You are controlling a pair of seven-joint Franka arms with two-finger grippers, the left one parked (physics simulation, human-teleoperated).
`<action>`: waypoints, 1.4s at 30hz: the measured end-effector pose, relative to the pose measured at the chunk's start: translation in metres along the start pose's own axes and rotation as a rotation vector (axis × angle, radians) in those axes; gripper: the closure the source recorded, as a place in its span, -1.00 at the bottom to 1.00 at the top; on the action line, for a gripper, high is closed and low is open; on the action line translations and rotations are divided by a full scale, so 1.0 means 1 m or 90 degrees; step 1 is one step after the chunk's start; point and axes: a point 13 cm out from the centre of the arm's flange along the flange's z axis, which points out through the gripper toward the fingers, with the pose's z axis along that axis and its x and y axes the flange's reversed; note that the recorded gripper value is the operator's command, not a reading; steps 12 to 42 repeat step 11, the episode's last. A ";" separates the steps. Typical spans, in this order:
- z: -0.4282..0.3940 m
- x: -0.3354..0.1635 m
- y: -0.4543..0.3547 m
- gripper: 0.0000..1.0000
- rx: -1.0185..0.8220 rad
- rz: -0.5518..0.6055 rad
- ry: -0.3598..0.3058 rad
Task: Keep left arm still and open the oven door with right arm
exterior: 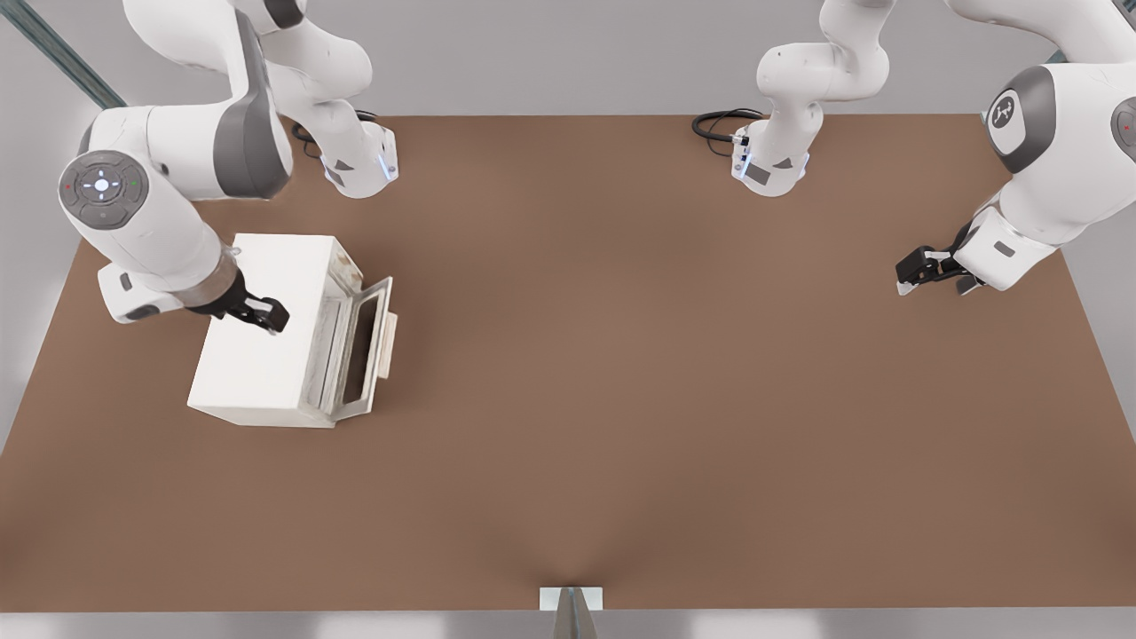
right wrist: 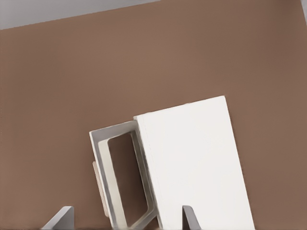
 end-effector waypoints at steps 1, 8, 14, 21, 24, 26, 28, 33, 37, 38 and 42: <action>-0.002 0.002 0.003 -1.00 -0.008 -0.015 0.004; -0.003 0.012 0.015 -1.00 -0.030 -0.106 0.020; -0.003 0.013 0.016 -1.00 -0.032 -0.133 0.022; -0.003 0.013 0.016 -1.00 -0.032 -0.133 0.022; -0.003 0.013 0.016 -1.00 -0.032 -0.133 0.022; -0.003 0.013 0.016 -1.00 -0.032 -0.133 0.022; -0.003 0.013 0.016 -1.00 -0.032 -0.133 0.022; -0.003 0.013 0.016 -1.00 -0.032 -0.133 0.022; -0.003 0.013 0.016 -1.00 -0.032 -0.133 0.022; -0.003 0.013 0.016 -1.00 -0.032 -0.133 0.022; -0.003 0.013 0.016 -1.00 -0.032 -0.133 0.022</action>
